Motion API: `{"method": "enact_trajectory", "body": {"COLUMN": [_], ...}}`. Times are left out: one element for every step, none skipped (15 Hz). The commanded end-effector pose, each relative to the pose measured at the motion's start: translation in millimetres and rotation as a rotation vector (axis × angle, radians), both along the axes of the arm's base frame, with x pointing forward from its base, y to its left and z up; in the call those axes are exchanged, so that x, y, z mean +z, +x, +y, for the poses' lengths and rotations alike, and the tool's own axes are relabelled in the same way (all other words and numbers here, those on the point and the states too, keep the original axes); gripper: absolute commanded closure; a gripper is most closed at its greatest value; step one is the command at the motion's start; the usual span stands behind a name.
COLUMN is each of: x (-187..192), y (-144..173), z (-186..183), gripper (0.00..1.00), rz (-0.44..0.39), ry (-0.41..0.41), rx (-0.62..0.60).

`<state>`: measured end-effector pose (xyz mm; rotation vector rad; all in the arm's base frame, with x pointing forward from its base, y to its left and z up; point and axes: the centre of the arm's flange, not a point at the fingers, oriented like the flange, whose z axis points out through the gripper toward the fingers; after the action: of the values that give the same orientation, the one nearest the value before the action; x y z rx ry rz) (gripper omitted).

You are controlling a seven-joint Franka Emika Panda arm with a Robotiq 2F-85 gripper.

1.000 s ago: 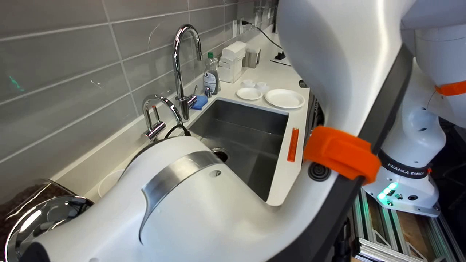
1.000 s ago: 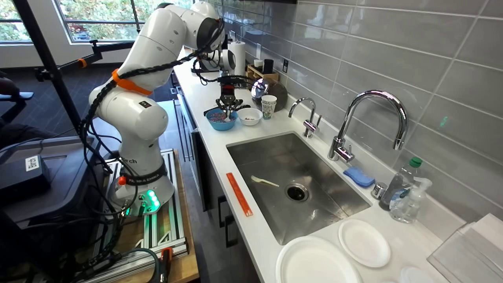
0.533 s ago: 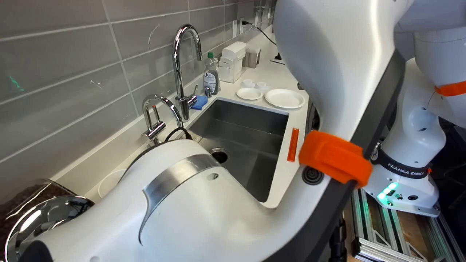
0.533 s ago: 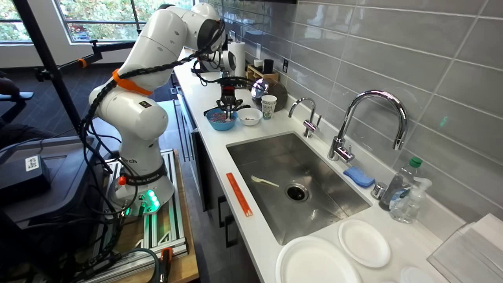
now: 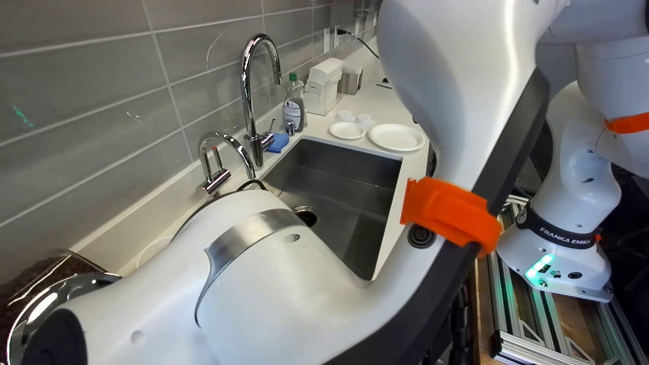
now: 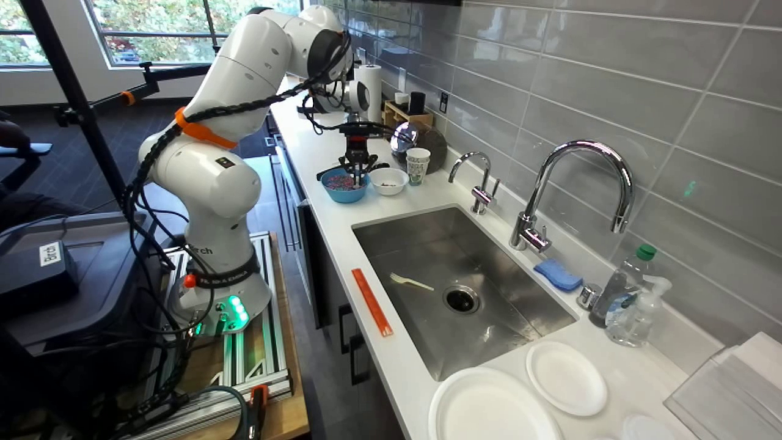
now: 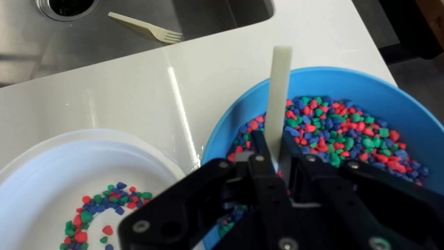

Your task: Scoop up the contents in the bowl and put them inside the white bowl

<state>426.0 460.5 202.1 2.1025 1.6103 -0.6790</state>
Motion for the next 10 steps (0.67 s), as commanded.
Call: {"method": "enact_trajectory", "body": {"x": [0, 0, 0, 0, 0, 2, 3, 4, 5, 5], "y": [-5, -5, -5, -6, -6, -6, -7, -7, -8, -8], "z": [-11, -13, -14, -16, -17, -20, -22, -24, -26, -28], "gripper": [0.97, 0.97, 0.97, 0.97, 0.97, 0.97, 0.97, 0.97, 0.97, 0.97], "rz": [-0.019, -0.021, -0.024, -0.030, -0.032, -0.040, -0.047, -0.053, -0.057, -0.063], "ry": [0.031, 0.043, 0.047, 0.056, 0.062, 0.071, 0.080, 0.089, 0.100, 0.109], "rx": [-0.020, -0.020, -0.023, -0.024, -0.027, -0.030, -0.033, -0.036, -0.039, -0.044]}}
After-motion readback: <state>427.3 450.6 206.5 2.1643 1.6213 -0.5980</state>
